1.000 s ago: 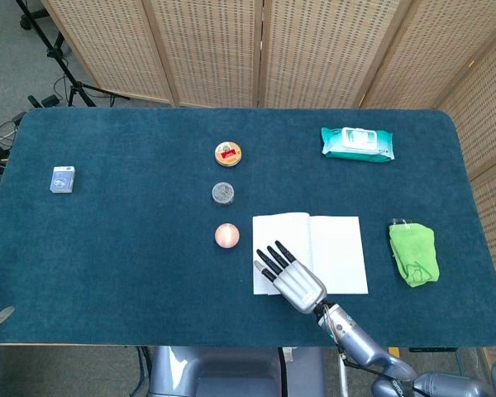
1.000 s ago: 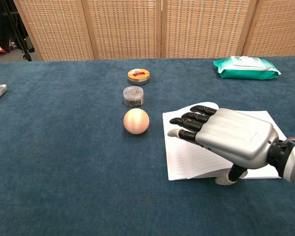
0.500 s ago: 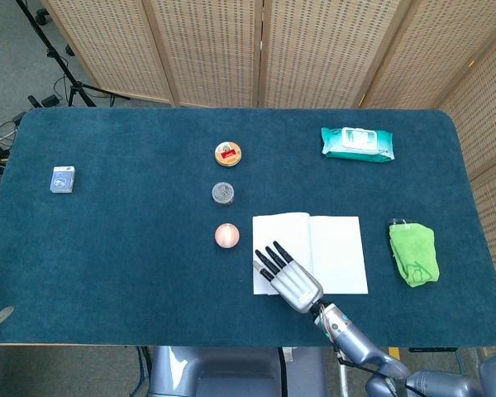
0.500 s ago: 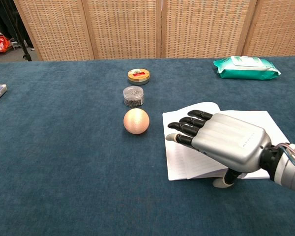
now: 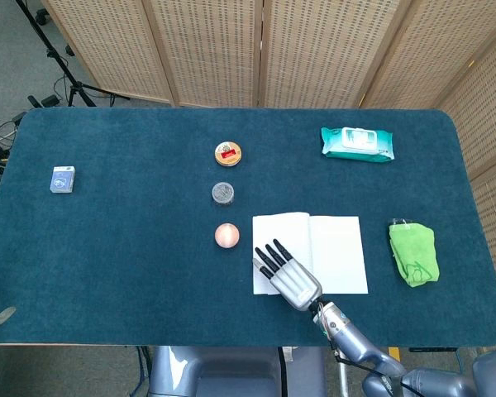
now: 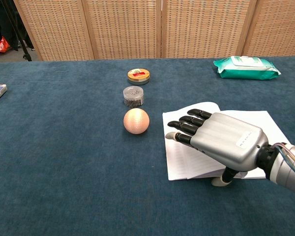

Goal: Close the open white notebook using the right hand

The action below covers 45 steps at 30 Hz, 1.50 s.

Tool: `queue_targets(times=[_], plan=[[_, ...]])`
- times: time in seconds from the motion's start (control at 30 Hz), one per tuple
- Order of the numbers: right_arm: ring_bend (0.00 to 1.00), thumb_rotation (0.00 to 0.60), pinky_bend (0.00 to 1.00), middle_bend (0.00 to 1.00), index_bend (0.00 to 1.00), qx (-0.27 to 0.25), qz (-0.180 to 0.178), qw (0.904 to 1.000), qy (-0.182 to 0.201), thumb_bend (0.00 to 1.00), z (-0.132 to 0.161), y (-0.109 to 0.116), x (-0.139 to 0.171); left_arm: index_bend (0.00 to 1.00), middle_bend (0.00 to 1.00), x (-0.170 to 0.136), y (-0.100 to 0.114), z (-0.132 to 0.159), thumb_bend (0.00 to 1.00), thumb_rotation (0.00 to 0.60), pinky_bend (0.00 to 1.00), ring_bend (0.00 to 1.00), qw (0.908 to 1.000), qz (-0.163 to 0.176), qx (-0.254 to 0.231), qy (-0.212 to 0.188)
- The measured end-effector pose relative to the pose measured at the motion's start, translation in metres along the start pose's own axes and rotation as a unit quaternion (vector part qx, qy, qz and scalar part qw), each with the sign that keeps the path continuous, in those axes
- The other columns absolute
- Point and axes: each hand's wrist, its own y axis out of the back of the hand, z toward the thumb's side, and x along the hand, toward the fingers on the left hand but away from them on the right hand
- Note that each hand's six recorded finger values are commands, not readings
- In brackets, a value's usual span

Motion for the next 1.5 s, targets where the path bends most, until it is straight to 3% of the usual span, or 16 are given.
queue_targets(times=[0.13, 0.33, 0.83, 1.13, 1.33, 1.43, 1.5], plan=[[0.00, 0.600, 0.00, 0.00, 0.00, -0.001, -0.002, 1.0000, -0.003, 0.54, -0.001, 0.000, 0.000, 0.00, 0.00, 0.000, -0.001, 0.001, 0.00, 0.600, 0.00, 0.00, 1.0000, -0.002, 0.002, -0.001], [0.00, 0.600, 0.00, 0.00, 0.00, -0.006, -0.006, 0.9999, -0.008, 0.62, -0.004, 0.002, 0.001, 0.00, 0.00, 0.000, -0.001, 0.001, 0.00, 0.600, 0.00, 0.00, 1.0000, -0.001, 0.001, 0.000], [0.00, 0.600, 0.00, 0.00, 0.00, -0.034, -0.012, 0.9988, -0.033, 0.64, -0.020, 0.004, 0.003, 0.00, 0.00, 0.000, -0.001, 0.000, 0.00, 0.600, 0.00, 0.00, 1.0000, -0.003, -0.001, 0.000], [0.00, 0.600, 0.00, 0.00, 0.00, -0.103, -0.031, 0.9917, -0.070, 0.67, -0.041, 0.010, 0.013, 0.00, 0.00, -0.001, -0.001, 0.001, 0.00, 0.600, 0.00, 0.00, 1.0000, -0.005, -0.003, -0.005], [0.00, 0.600, 0.00, 0.00, 0.00, -0.193, -0.039, 0.9751, -0.102, 0.67, -0.062, 0.008, 0.024, 0.00, 0.00, -0.004, -0.002, 0.003, 0.00, 0.600, 0.00, 0.00, 0.9999, -0.008, -0.004, -0.011], [0.00, 0.600, 0.00, 0.00, 0.00, -0.264, -0.040, 0.9560, -0.122, 0.68, -0.075, 0.005, 0.031, 0.00, 0.00, -0.006, -0.002, 0.004, 0.00, 0.600, 0.00, 0.00, 0.9998, -0.010, -0.006, -0.014], [0.00, 0.600, 0.00, 0.00, 0.00, -0.324, -0.042, 0.9347, -0.139, 0.71, -0.086, 0.001, 0.038, 0.00, 0.00, -0.007, -0.002, 0.004, 0.00, 0.600, 0.00, 0.00, 0.9998, -0.009, -0.005, -0.015]])
